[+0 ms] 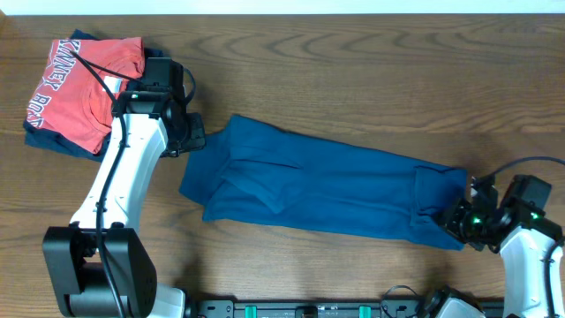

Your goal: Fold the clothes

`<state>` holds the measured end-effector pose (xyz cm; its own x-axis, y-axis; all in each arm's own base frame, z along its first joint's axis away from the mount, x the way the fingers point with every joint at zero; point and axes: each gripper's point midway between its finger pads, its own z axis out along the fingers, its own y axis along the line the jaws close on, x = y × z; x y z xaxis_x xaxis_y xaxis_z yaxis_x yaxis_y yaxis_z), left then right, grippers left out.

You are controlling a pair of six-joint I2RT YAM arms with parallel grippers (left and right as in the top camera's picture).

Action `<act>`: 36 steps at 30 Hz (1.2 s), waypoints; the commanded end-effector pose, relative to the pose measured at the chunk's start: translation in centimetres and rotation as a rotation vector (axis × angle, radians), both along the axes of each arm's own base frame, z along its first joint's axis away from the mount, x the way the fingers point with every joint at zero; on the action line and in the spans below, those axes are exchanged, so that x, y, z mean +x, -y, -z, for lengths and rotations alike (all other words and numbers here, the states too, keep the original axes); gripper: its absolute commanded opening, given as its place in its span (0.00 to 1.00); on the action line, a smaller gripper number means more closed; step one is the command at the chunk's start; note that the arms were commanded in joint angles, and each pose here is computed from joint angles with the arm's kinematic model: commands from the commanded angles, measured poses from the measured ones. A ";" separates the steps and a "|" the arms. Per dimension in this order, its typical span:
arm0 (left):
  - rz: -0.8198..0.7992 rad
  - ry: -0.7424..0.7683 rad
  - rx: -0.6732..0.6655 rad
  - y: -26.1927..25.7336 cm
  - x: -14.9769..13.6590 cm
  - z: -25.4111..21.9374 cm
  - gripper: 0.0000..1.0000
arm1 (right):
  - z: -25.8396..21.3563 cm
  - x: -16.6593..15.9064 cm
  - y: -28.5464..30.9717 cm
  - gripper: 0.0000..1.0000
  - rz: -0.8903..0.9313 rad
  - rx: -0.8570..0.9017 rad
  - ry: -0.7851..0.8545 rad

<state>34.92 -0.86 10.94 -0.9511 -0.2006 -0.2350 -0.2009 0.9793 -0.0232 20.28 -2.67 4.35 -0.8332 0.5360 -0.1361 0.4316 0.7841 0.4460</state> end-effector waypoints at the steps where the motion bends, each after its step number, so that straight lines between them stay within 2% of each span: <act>1: 0.004 0.029 0.002 -0.2 0.3 -1.0 0.39 | 0.4 0.3 -1.1 0.13 -0.012 0.023 0.010; 3: 0.004 0.029 0.002 -0.2 0.3 -1.0 0.39 | 0.7 0.6 -1.2 0.24 -0.008 0.015 0.020; 6: 0.004 0.028 0.002 -0.2 0.3 -1.0 0.40 | 0.6 1.2 -1.3 0.32 -0.004 0.018 0.044; 7: 0.004 0.027 0.002 -0.2 0.3 -1.0 0.40 | 0.3 1.6 -1.4 0.32 -0.010 0.027 0.069; 9: 0.004 0.026 0.002 -0.2 0.2 -1.0 0.39 | -1.4 3.3 -2.4 0.20 -0.094 0.072 0.199; 12: 0.004 0.026 0.002 -0.2 0.2 -1.0 0.40 | -5.0 5.5 -4.0 0.20 -0.234 0.135 0.406; 14: 0.004 0.025 0.002 -0.2 0.2 -1.0 0.39 | -6.0 6.3 -3.0 0.20 -0.207 0.095 0.412; 15: 0.004 0.023 0.002 -0.2 0.2 -1.0 0.39 | -6.1 6.5 -2.2 0.20 -0.169 0.061 0.385; 17: 0.004 0.020 0.002 -0.2 0.1 -1.0 0.39 | -5.3 6.1 -0.1 0.34 -0.061 -0.016 0.284; 18: 0.004 0.017 0.002 -0.2 0.0 -1.0 0.39 | -4.7 5.4 0.9 0.36 0.005 -0.056 0.212; 24: 0.004 0.015 0.002 -0.2 0.0 -0.9 0.40 | -1.5 -0.8 3.4 0.56 0.214 -0.177 -0.150; 26: 0.004 0.015 0.003 -0.2 0.0 -0.9 0.39 | -1.1 -1.7 3.3 0.61 0.240 -0.163 -0.192; 29: 0.004 0.015 0.002 -0.2 0.0 -0.9 0.40 | -0.2 -2.5 3.8 0.73 0.316 -0.180 -0.248; 33: 0.004 0.014 0.002 -0.2 -0.1 -0.9 0.39 | 0.9 -3.2 3.9 0.73 0.412 -0.158 -0.307; 36: 0.004 0.012 0.003 -0.2 -0.1 -0.9 0.40 | 1.7 -3.5 2.8 0.70 0.406 -0.092 -0.340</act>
